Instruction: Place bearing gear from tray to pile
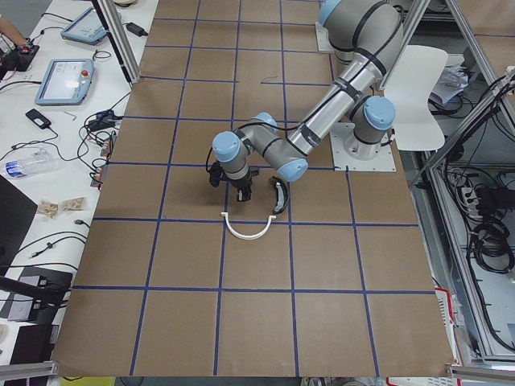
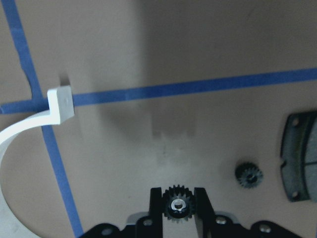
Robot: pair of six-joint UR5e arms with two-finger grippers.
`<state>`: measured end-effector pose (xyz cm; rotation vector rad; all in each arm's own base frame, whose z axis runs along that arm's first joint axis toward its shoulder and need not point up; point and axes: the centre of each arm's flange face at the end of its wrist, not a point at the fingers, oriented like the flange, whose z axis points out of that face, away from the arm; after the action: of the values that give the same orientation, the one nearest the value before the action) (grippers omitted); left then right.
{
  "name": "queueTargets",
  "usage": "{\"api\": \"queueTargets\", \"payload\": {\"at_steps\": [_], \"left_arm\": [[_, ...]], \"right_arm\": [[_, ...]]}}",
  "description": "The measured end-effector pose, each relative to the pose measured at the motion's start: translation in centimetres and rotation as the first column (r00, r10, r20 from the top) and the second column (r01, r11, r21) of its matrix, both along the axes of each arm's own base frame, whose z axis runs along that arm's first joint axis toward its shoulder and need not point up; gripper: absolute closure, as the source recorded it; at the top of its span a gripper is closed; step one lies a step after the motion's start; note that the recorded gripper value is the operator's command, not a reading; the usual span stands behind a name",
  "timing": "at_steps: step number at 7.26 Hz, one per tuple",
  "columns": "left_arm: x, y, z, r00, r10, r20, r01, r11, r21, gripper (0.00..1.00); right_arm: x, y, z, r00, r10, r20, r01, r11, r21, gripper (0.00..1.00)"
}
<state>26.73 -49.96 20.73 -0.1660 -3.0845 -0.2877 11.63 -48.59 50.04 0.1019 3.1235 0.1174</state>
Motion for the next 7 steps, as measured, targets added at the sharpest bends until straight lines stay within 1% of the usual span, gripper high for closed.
{"api": "queueTargets", "payload": {"at_steps": [2, 3, 4, 6, 7], "left_arm": [[-0.8, 0.6, -1.3, 0.998, 0.023, -0.054, -0.024, 1.000, -0.007, 1.00], [-1.2, 0.9, -1.6, 0.997, 0.031, -0.067, -0.032, 0.999, -0.008, 1.00], [-1.3, 1.0, -1.5, 0.997, 0.034, -0.069, -0.035, 0.999, -0.010, 0.01], [-1.4, 0.5, -0.8, 0.997, 0.030, -0.071, -0.033, 0.999, -0.033, 0.00], [-2.4, -0.5, 0.6, 0.998, 0.015, -0.063, -0.019, 0.998, -0.065, 0.00]], "right_arm": [[0.0, -0.1, -0.1, 1.000, 0.001, 0.000, -0.001, 1.000, 0.001, 0.00], [0.0, -0.1, -0.1, 1.000, 0.001, 0.000, -0.001, 1.000, 0.001, 0.00], [0.0, -0.1, -0.1, 1.000, 0.001, -0.002, -0.001, 1.000, 0.000, 0.00], [0.0, -0.1, -0.1, 1.000, 0.001, 0.000, -0.001, 1.000, -0.003, 0.00], [0.0, -0.1, -0.1, 1.000, 0.000, 0.001, 0.000, 1.000, -0.005, 0.00]]}}
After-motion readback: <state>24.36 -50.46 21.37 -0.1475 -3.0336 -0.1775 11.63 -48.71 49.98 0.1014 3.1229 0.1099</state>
